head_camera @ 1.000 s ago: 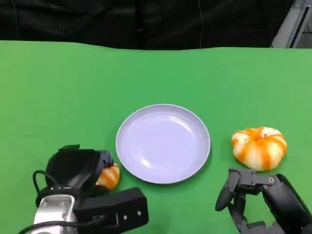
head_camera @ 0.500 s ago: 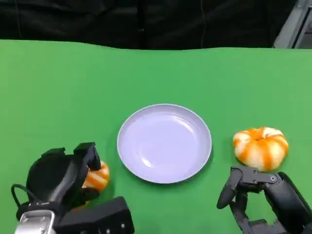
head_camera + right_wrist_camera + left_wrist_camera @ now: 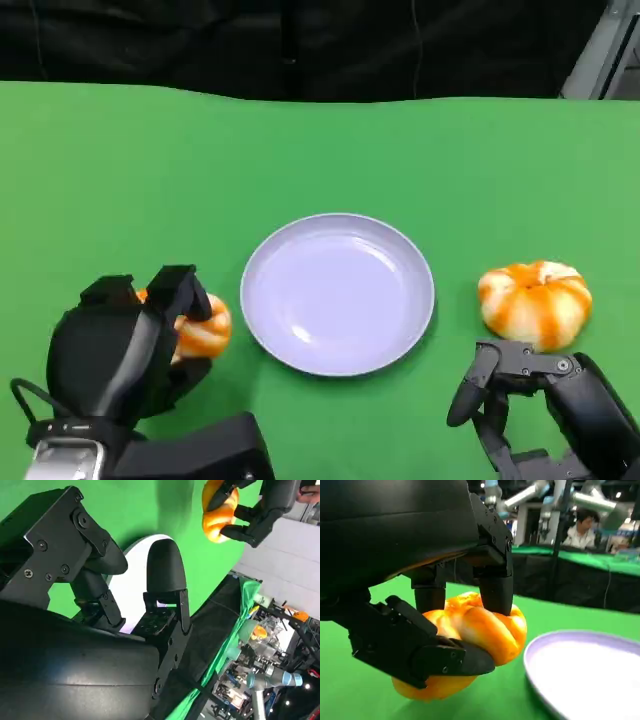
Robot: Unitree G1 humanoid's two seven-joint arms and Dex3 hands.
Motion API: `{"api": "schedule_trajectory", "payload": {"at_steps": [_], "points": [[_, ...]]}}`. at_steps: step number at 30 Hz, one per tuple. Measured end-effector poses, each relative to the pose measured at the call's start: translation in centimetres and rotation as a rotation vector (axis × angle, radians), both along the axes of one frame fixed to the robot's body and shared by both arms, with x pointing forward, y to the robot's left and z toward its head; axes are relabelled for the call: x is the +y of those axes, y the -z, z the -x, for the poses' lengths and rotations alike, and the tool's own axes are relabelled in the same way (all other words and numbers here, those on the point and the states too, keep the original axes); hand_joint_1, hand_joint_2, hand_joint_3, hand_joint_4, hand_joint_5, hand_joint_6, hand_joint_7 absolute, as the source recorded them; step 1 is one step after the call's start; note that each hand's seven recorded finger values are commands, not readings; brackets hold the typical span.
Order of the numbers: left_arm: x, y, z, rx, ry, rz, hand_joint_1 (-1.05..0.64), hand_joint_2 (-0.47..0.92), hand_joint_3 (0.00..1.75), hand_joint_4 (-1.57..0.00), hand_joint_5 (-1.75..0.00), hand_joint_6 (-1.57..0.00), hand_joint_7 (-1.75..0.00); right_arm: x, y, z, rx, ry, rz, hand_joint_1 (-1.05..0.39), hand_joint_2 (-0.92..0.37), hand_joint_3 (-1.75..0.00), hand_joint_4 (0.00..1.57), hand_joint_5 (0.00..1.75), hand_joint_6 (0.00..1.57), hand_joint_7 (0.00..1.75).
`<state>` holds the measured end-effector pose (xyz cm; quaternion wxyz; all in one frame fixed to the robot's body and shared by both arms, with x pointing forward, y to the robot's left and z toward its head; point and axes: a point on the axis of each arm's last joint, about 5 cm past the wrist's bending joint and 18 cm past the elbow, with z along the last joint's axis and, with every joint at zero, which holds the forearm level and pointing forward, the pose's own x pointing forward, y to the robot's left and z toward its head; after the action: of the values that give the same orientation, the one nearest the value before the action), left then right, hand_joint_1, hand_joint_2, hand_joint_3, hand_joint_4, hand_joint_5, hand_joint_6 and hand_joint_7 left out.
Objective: Grasp the bread from the table and place it into the plate.
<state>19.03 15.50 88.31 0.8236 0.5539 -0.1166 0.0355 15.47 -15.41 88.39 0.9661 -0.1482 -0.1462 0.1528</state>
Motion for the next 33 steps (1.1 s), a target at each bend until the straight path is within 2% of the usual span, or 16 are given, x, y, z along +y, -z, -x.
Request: {"api": "schedule_trajectory", "payload": {"at_steps": [1, 3, 6, 23, 25, 27, 30, 33], "points": [[0.0, 0.0, 0.0, 0.000, 0.001, 0.000, -0.19, 0.49, 0.98, -0.86, -1.75, -0.67, -1.75, 0.0, 0.00, 0.0, 0.000, 0.000, 0.000, 0.08, -0.26, -1.48, 0.85, 1.75, 0.82, 1.28], [0.0, 0.0, 0.0, -0.003, 0.004, 0.002, -0.18, 0.41, 1.22, -0.90, -1.75, -0.74, -1.66, 0.0, 0.00, 0.0, 0.000, 0.000, 0.000, 0.08, -0.26, -1.49, 0.86, 1.75, 0.83, 1.28], [-0.3, -0.7, 0.0, -0.045, 0.030, 0.015, -0.18, 0.38, 1.30, -0.92, -1.75, -0.76, -1.64, 0.0, 0.00, 0.0, 0.000, 0.000, 0.000, 0.08, -0.25, -1.50, 0.86, 1.75, 0.83, 1.29], [-0.3, -1.0, 0.0, -0.079, 0.039, 0.026, -0.18, 0.37, 1.33, -0.92, -1.75, -0.76, -1.63, 0.0, -0.01, 0.0, -0.001, 0.000, 0.000, 0.08, -0.24, -1.51, 0.86, 1.75, 0.83, 1.29], [-0.3, -1.0, 0.0, -0.080, 0.039, 0.027, -0.16, 0.33, 1.33, -0.95, -1.75, -0.76, -1.65, 0.0, -0.01, 0.0, -0.001, 0.000, 0.000, 0.07, -0.24, -1.51, 0.85, 1.73, 0.84, 1.30], [-1.3, -1.2, -0.9, -0.093, 0.091, 0.066, -0.15, 0.31, 1.33, -0.96, -1.75, -0.77, -1.64, 0.0, 0.03, 0.1, 0.001, 0.004, 0.000, 0.06, -0.24, -1.51, 0.85, 1.72, 0.84, 1.30], [-3.8, -2.7, -2.8, -0.169, 0.224, 0.133, -0.15, 0.30, 1.33, -0.97, -1.75, -0.78, -1.63, 0.3, -0.11, 0.0, -0.007, -0.009, -0.002, 0.06, -0.24, -1.51, 0.85, 1.72, 0.84, 1.30], [-4.6, -3.5, -3.5, -0.216, 0.278, 0.142, -0.16, 0.28, 1.35, -0.97, -1.75, -0.78, -1.67, 0.3, 0.02, 0.2, 0.001, -0.004, -0.002, 0.06, -0.24, -1.50, 0.85, 1.72, 0.84, 1.30]]}}
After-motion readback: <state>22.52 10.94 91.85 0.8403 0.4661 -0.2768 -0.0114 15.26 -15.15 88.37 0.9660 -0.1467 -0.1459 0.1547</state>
